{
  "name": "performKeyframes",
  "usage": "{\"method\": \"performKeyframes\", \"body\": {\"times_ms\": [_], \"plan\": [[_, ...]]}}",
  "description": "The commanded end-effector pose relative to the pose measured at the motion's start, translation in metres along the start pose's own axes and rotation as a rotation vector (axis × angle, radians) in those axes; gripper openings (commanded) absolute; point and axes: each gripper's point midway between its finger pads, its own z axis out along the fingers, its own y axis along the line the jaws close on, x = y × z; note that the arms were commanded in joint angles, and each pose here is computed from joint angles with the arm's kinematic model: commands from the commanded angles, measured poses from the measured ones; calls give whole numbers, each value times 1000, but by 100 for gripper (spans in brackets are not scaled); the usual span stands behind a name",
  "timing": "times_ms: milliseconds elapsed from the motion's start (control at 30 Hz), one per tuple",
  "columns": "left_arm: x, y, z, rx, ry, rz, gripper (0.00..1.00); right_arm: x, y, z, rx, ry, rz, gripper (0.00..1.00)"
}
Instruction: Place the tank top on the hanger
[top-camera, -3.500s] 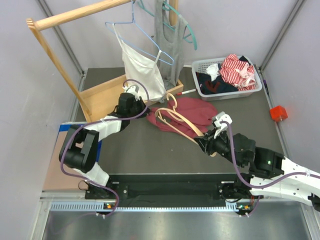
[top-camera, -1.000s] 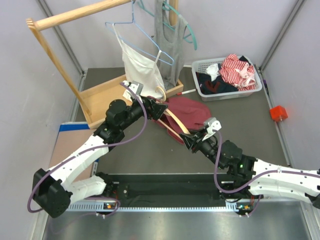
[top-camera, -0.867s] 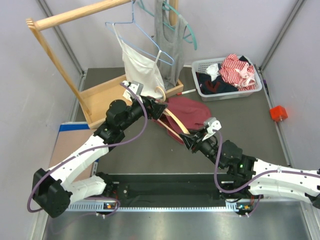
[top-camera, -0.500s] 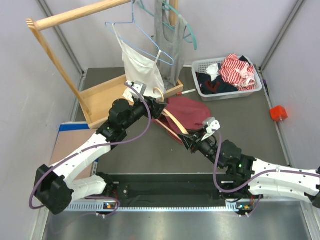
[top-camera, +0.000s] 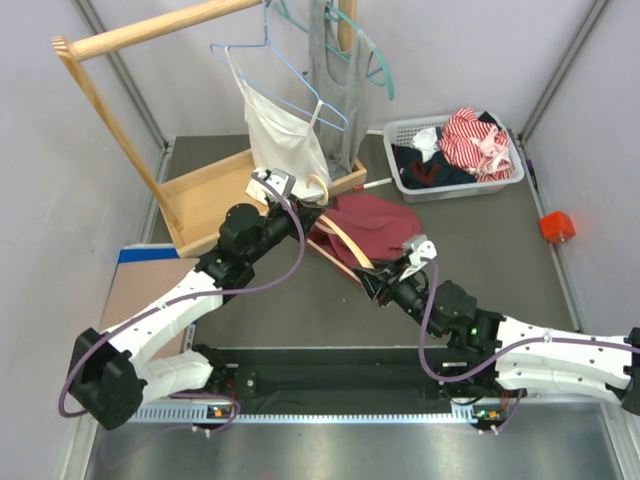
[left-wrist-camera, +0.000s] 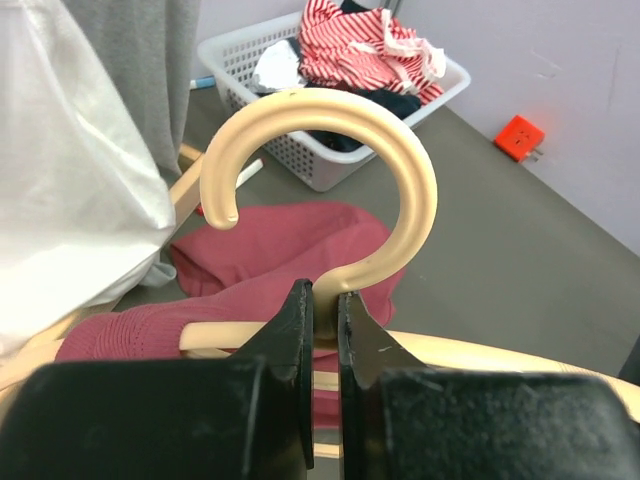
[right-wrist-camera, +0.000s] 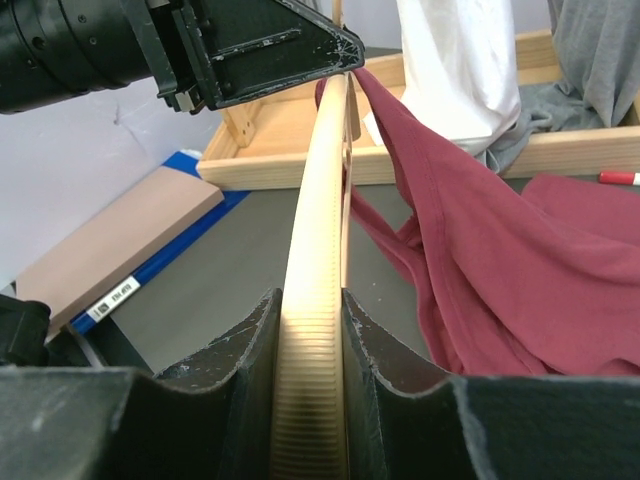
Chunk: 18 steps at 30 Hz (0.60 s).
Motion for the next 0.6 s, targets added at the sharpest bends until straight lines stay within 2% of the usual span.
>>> {"method": "performKeyframes", "body": {"times_ms": [0,100,167,200,233,333,433,500,567], "plan": [[-5,10,-5,-57,-52,42,0,-17,13,6,-38,-62,47,0],[-3,17,-11,-94,-68,62,0,-9,11,9,-25,-37,43,0],[5,22,-15,-112,-67,81,0,-4,10,10,-14,-20,44,9],[4,23,-17,-118,-78,89,0,-4,10,11,-9,-17,44,14],[4,27,-19,-144,-89,98,0,-2,9,11,-4,-4,37,35],[12,35,-24,-178,-88,124,0,0,6,10,15,22,24,70],[20,44,-28,-223,-80,145,0,-9,-1,6,55,32,4,83],[25,48,-29,-237,-70,151,0,-24,-7,0,88,7,8,85],[27,46,-30,-231,-73,150,0,-22,-20,-5,153,38,1,91]]}}
